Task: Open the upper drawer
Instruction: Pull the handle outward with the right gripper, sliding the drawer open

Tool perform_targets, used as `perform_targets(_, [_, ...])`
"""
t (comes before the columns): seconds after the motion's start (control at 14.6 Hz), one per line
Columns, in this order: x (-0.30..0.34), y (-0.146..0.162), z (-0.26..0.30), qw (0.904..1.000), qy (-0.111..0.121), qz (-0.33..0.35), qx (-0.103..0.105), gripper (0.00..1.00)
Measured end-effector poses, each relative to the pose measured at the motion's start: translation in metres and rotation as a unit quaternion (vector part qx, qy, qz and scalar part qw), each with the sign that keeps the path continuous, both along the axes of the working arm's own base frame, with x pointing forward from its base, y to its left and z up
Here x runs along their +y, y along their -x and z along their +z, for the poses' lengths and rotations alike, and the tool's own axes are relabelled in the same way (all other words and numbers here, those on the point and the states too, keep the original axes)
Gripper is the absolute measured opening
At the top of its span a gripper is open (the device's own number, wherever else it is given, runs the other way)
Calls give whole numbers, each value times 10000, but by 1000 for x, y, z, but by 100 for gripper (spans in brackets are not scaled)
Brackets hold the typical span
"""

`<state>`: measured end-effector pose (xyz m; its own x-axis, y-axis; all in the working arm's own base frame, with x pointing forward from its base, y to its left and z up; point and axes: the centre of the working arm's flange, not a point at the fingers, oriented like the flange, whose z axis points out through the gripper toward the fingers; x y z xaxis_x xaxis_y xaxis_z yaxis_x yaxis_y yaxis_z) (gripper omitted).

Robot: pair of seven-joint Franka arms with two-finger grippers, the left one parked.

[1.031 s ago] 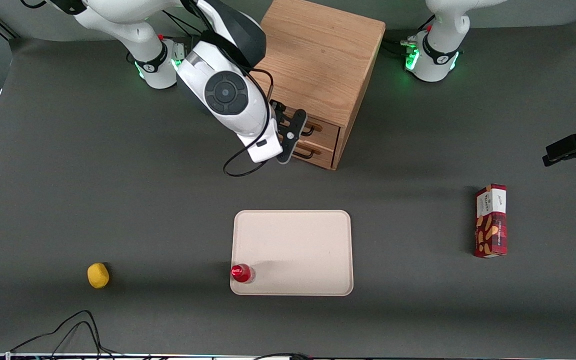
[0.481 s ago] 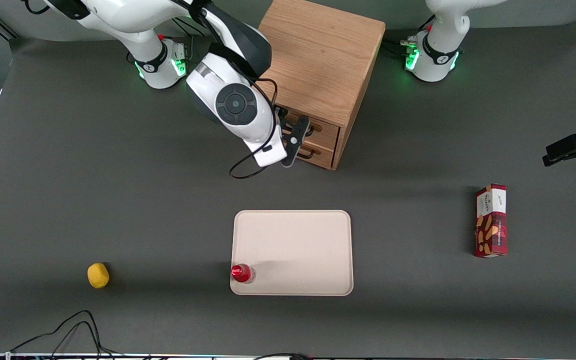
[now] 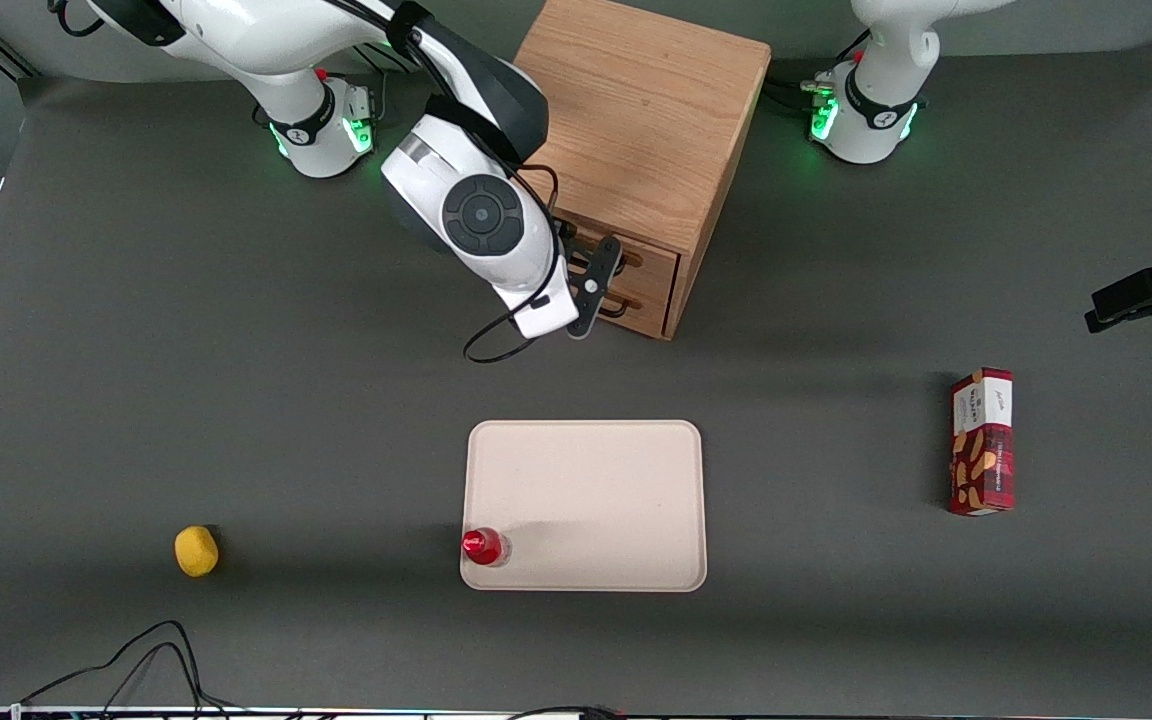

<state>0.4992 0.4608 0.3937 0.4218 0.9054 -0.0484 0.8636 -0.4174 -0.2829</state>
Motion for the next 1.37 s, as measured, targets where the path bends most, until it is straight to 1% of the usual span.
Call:
perform_targets(0.14, [-8, -9, -3, 10000, -1, -29, -69, 100])
perform_targets(0.48, [-19, -24, -9, 9999, -10, -116, -115, 100])
perform_targets(0.76, [-30, -42, -9, 9994, -82, -177, -271, 100])
perform_targets(1.37, [-65, -82, -3, 9983, -104, -199, -535, 100])
